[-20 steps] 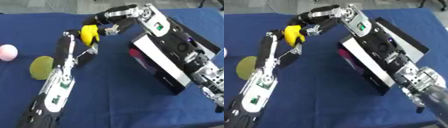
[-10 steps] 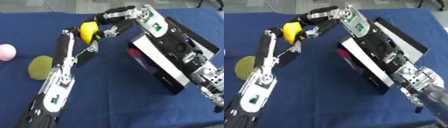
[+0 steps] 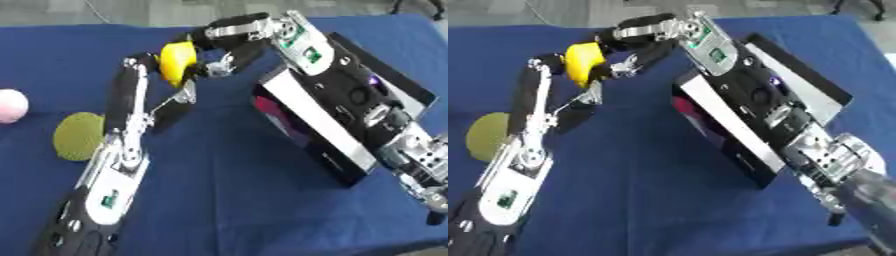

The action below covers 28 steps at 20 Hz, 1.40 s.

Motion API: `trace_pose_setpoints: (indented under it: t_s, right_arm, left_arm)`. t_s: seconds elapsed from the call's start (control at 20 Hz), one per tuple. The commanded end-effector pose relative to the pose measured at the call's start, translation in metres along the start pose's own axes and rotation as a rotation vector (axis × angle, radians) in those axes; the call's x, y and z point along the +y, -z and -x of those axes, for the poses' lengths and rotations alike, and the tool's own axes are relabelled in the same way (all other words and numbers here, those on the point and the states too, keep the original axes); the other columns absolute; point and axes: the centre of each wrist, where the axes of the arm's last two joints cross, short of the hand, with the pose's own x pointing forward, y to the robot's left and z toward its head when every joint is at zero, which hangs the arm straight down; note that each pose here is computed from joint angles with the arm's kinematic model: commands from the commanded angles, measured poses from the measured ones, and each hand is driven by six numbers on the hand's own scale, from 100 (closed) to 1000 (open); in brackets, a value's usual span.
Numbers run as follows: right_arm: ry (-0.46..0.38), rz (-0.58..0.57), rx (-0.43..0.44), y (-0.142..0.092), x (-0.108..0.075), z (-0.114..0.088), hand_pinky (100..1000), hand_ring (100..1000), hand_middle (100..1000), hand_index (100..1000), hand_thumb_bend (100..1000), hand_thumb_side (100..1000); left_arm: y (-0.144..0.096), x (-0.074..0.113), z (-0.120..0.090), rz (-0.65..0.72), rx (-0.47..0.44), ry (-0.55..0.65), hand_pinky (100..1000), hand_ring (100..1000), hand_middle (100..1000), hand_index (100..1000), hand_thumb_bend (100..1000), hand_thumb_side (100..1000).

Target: Pick up the objects with one hand, pass them to the other hand, and then place them into the box on the other side of the table.

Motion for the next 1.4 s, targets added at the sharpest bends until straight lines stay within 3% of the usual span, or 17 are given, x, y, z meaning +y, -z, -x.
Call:
trace_pose_setpoints:
  t_s: [0.05, 0.2, 0.5, 0.65, 0.95, 1.2, 1.4]
  right_arm:
    - [0.011, 0.022, -0.008, -0.0015, -0.0082, -0.0071, 1000, 1000, 1000, 1000, 100, 512]
    - [0.035, 0.026, -0.019, -0.001, -0.0085, -0.0088, 1000, 1000, 1000, 996, 100, 448]
    - [0.066, 0.014, -0.039, -0.0003, -0.0081, -0.0101, 995, 1000, 1000, 880, 100, 318]
    - [0.06, 0.004, -0.047, -0.0004, -0.0077, -0.0105, 986, 1000, 958, 831, 100, 248]
    - [0.05, -0.01, -0.03, -0.001, -0.0072, -0.009, 972, 1000, 876, 776, 100, 208]
    - [0.063, -0.014, -0.028, -0.0004, -0.0065, -0.0088, 976, 1000, 858, 755, 100, 202]
    - [0.075, -0.017, -0.033, -0.0002, -0.006, -0.0089, 976, 1000, 851, 746, 100, 200]
  left_arm:
    - [0.0055, 0.0011, -0.0127, -0.008, -0.036, -0.01, 735, 647, 438, 559, 100, 406]
    - [0.0052, 0.0002, -0.0125, -0.005, -0.036, -0.011, 735, 647, 439, 560, 100, 408]
    - [0.0051, -0.001, -0.0134, 0.0, -0.042, -0.012, 736, 649, 449, 575, 100, 414]
    - [0.0051, -0.0011, -0.0143, -0.006, -0.048, -0.017, 737, 651, 456, 587, 100, 426]
    - [0.0057, -0.0001, -0.0163, -0.032, -0.067, -0.021, 738, 651, 457, 588, 100, 433]
    - [0.0053, -0.0014, -0.0169, -0.035, -0.077, -0.026, 739, 652, 458, 589, 100, 436]
    - [0.0049, -0.0025, -0.0164, -0.029, -0.081, -0.025, 744, 659, 472, 609, 100, 343]
